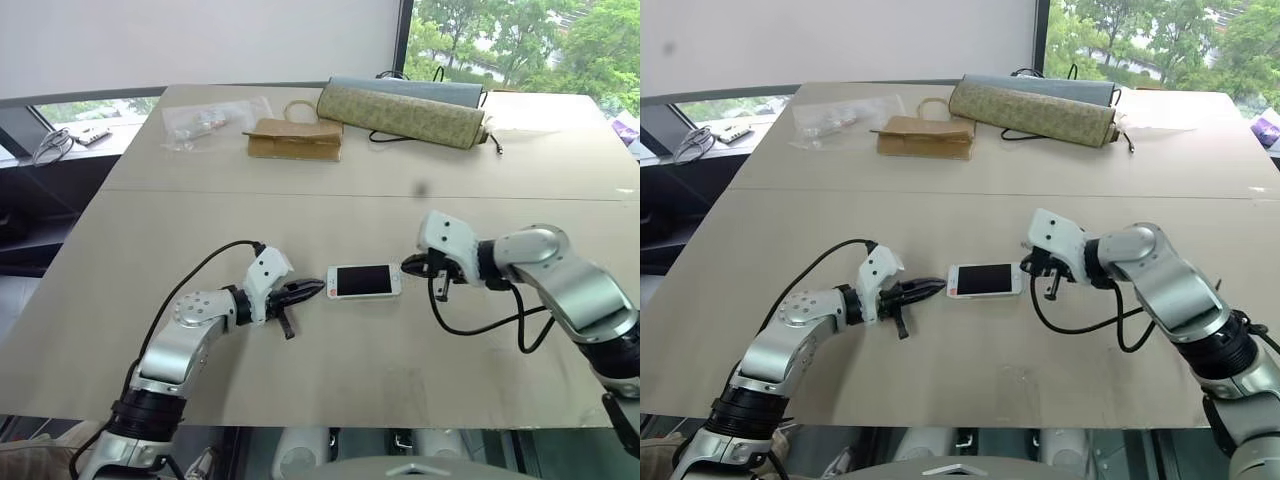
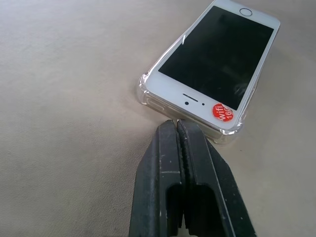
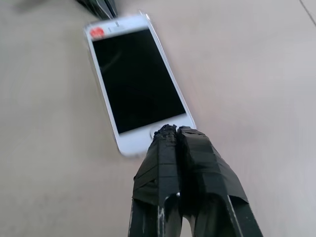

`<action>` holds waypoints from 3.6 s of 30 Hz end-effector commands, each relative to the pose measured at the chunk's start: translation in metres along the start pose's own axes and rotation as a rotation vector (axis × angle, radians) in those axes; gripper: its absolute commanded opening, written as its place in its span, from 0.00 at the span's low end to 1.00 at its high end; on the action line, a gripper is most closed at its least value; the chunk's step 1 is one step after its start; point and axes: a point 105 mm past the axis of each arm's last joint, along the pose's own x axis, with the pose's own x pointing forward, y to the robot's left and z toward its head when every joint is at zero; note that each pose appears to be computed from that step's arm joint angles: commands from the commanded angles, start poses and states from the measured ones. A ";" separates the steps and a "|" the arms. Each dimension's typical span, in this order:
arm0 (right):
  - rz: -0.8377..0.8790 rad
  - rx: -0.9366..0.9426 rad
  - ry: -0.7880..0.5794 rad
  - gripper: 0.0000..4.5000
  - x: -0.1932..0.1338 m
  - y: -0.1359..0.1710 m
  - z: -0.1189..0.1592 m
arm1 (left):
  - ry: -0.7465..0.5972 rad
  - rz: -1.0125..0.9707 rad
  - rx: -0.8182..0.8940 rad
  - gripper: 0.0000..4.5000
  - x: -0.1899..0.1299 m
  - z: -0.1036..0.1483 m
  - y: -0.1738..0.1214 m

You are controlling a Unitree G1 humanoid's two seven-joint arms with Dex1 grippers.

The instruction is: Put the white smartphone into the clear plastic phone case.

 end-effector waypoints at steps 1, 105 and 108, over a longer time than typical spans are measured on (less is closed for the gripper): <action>-0.015 -0.045 -0.002 0.00 -0.003 0.000 0.003 | 0.027 -0.008 -0.014 0.01 0.001 -0.008 -0.003; 0.005 0.083 -0.142 0.00 0.033 0.002 0.002 | -0.011 -0.262 0.037 0.01 0.047 0.018 -0.017; 0.040 0.074 -0.083 0.00 0.039 0.004 -0.008 | -0.012 -0.256 0.035 0.01 0.047 0.018 -0.018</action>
